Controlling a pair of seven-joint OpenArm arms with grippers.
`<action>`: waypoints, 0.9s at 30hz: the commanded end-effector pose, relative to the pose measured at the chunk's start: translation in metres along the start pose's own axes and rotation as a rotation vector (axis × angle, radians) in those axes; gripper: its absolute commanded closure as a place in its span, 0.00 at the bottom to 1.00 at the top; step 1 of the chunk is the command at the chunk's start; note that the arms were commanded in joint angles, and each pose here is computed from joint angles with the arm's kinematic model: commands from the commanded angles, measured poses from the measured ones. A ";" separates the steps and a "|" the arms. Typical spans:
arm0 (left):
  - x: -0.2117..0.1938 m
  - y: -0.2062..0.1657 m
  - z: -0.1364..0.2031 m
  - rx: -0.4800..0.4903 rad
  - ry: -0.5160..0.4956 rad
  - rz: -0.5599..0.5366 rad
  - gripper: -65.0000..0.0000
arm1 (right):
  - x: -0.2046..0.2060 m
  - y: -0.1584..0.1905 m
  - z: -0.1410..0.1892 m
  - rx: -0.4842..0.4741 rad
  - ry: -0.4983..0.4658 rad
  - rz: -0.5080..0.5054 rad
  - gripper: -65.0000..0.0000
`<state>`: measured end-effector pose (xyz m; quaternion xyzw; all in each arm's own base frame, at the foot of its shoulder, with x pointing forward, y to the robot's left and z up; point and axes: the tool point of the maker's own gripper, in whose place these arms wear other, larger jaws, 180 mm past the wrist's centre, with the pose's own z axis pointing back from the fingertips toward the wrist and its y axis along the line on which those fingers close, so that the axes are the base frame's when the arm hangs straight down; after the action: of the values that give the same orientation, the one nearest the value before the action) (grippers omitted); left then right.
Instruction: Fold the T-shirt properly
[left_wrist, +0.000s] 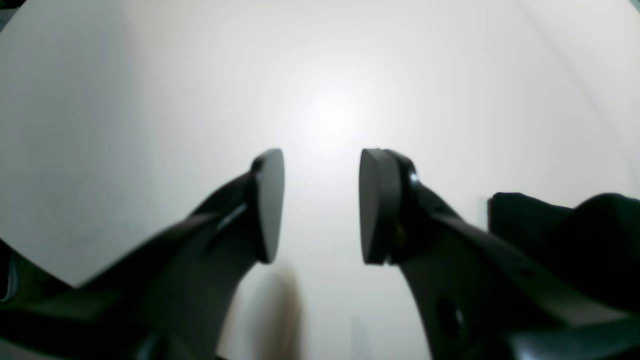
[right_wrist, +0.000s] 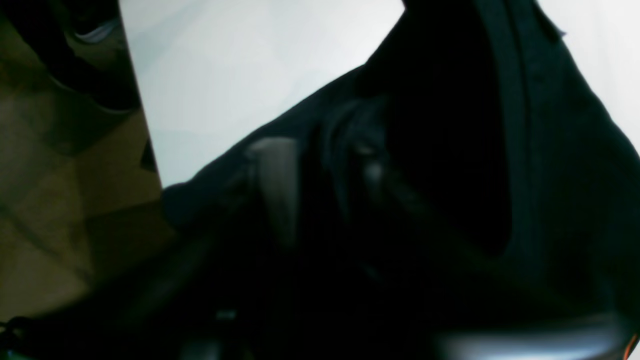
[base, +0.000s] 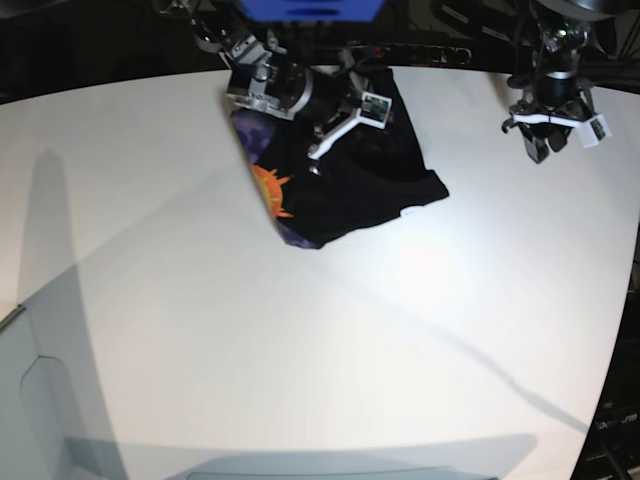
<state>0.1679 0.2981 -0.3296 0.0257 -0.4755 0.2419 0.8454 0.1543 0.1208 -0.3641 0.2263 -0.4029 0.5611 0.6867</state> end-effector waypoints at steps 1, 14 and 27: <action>0.010 -0.001 0.003 -0.009 -0.034 -0.014 0.63 | 0.015 0.001 0.001 0.010 -0.053 -0.002 1.00; 0.010 -0.001 0.003 -0.009 -0.033 -0.017 0.63 | 0.057 0.024 0.010 0.046 -0.157 0.051 1.00; 0.016 0.015 0.009 0.029 -0.048 -0.022 0.63 | 0.065 0.056 -0.021 0.112 -0.157 -0.016 0.74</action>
<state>0.1586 0.3128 -0.3255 0.0442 -0.4756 0.2502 0.8422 0.1144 0.1731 -0.3435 0.3128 -0.4009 0.5672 0.6478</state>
